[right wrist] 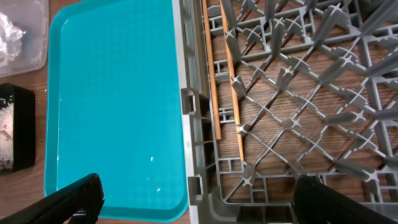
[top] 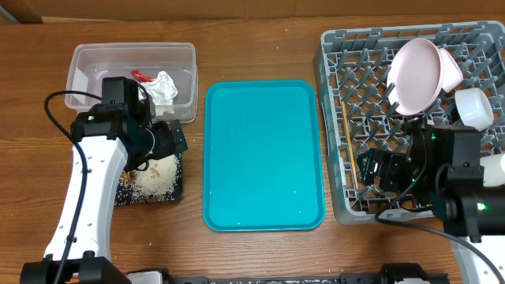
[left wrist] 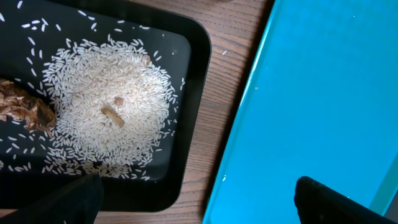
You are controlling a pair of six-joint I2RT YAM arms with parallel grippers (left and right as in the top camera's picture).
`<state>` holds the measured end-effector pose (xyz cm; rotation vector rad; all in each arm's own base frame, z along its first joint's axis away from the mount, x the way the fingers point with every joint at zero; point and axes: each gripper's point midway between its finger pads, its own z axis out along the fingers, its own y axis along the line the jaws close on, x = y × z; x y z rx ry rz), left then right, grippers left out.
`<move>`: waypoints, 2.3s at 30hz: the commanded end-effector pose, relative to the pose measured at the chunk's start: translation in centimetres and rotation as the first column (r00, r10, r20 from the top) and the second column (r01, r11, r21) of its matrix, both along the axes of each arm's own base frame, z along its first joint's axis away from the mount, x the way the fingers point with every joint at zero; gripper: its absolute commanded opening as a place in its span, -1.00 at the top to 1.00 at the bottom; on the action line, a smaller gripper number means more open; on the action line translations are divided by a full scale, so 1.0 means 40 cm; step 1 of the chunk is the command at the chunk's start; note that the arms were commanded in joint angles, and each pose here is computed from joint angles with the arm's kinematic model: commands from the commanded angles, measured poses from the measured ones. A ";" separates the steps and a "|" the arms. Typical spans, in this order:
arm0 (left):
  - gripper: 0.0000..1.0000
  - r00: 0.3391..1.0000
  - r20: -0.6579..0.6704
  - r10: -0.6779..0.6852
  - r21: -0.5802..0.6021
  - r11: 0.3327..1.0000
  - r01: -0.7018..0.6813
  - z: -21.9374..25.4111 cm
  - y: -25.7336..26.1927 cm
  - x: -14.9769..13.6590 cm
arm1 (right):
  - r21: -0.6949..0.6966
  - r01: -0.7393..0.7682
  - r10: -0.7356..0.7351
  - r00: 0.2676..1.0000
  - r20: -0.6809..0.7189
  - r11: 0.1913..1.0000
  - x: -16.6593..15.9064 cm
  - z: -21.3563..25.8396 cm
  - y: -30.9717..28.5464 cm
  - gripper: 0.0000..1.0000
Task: Sort waste into correct bins and load items into the dishwasher
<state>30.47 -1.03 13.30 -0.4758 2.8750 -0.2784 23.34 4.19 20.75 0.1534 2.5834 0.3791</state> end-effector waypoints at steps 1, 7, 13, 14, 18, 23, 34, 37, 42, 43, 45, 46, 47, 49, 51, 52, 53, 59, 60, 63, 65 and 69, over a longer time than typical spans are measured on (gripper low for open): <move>-1.00 1.000 0.007 -0.012 0.000 1.000 0.012 0.004 -0.005 0.006 | -0.009 0.011 -0.011 1.000 -0.008 1.000 0.007 -0.010 -0.006 -1.00; -1.00 1.000 0.007 -0.012 0.000 1.000 0.012 0.004 -0.005 0.006 | -0.008 0.011 -0.011 1.000 0.020 1.000 0.025 -0.001 -0.006 -1.00; -1.00 1.000 0.007 -0.012 0.000 1.000 0.012 0.004 -0.005 0.006 | -0.005 0.009 -0.009 0.998 0.062 1.000 0.046 0.013 -0.004 -1.00; -1.00 1.000 0.006 -0.012 0.000 1.000 0.012 0.004 -0.005 0.006 | -0.009 0.012 -0.012 0.997 0.071 1.000 0.048 0.017 -0.006 -1.00; -0.99 1.000 0.006 -0.012 0.000 1.000 0.012 0.004 -0.005 0.006 | -0.030 0.033 -0.028 0.987 0.161 0.999 0.053 0.059 -0.019 -1.00; -1.00 1.000 0.006 -0.012 0.000 1.000 0.012 0.004 -0.005 0.006 | -0.053 0.071 -0.051 0.952 0.303 0.996 0.033 0.092 -0.038 -1.00; -1.00 1.000 0.006 -0.011 0.001 1.000 0.011 0.004 -0.005 0.006 | -0.018 0.077 -0.049 0.779 0.625 0.997 0.007 0.019 -0.034 -0.99; -1.00 1.000 0.006 -0.012 0.000 1.000 0.012 0.004 -0.005 0.006 | -0.009 0.078 -0.049 0.708 0.704 0.997 0.010 0.015 -0.034 -1.00; -0.99 1.000 0.006 -0.012 0.000 1.000 0.012 0.004 -0.005 0.006 | 0.003 0.081 -0.051 0.594 0.803 0.997 0.026 0.022 -0.035 -1.00; -0.99 1.000 0.006 -0.012 0.000 1.000 0.012 0.004 -0.005 0.006 | 0.005 0.080 -0.050 0.572 0.818 0.997 0.030 0.023 -0.035 -1.00; -1.00 1.000 0.007 -0.012 0.000 1.000 0.012 0.004 -0.005 0.006 | 0.010 0.082 -0.052 0.527 0.849 0.997 0.036 0.025 -0.036 -1.00; -1.00 1.000 0.006 -0.011 0.001 1.000 0.011 0.004 -0.005 0.006 | 0.012 0.082 -0.052 0.504 0.862 0.997 0.037 0.027 -0.036 -1.00; -0.99 1.000 0.007 -0.012 0.000 1.000 0.012 0.004 -0.005 0.006 | 0.014 0.081 -0.052 0.486 0.872 0.997 0.038 0.027 -0.036 -1.00; -1.00 1.000 0.006 -0.012 0.000 1.000 0.012 0.004 -0.005 0.006 | 0.017 0.082 -0.053 0.454 0.889 0.996 0.038 0.027 -0.036 -1.00; -0.99 1.000 0.006 -0.012 0.000 1.000 0.012 0.004 -0.005 0.006 | 0.019 0.082 -0.053 0.430 0.902 0.996 0.037 0.026 -0.036 -1.00; -1.00 1.000 0.006 -0.011 0.001 1.000 0.011 0.004 -0.005 0.006 | 0.021 0.084 -0.055 0.420 0.906 0.996 0.036 0.025 -0.038 -1.00; -1.00 1.000 0.006 -0.012 0.000 1.000 0.012 0.004 -0.005 0.006 | 0.023 0.088 -0.057 0.411 0.910 0.996 0.035 0.025 -0.040 -1.00; -1.00 1.000 0.006 -0.012 0.000 1.000 0.012 0.004 -0.005 0.006 | 0.027 0.115 -0.068 0.375 0.924 0.993 0.024 0.022 -0.052 -1.00; -1.00 1.000 0.006 -0.011 0.001 1.000 0.011 0.004 -0.005 0.006 | 0.029 0.126 -0.074 0.372 0.925 0.992 0.022 0.023 -0.056 -1.00; -0.99 1.000 0.006 -0.011 0.001 1.000 0.011 0.004 -0.005 0.006 | 0.025 0.148 -0.085 0.418 0.905 0.989 0.027 -0.008 -0.065 -1.00; -1.00 1.000 0.006 -0.011 0.001 1.000 0.011 0.004 -0.005 0.006 | 0.013 0.148 -0.085 0.493 0.866 0.989 0.031 -0.060 -0.064 -1.00; -1.00 1.000 0.006 -0.011 0.001 1.000 0.011 0.004 -0.005 0.006 | 0.012 0.135 -0.083 0.537 0.840 0.991 0.031 -0.090 -0.058 -1.00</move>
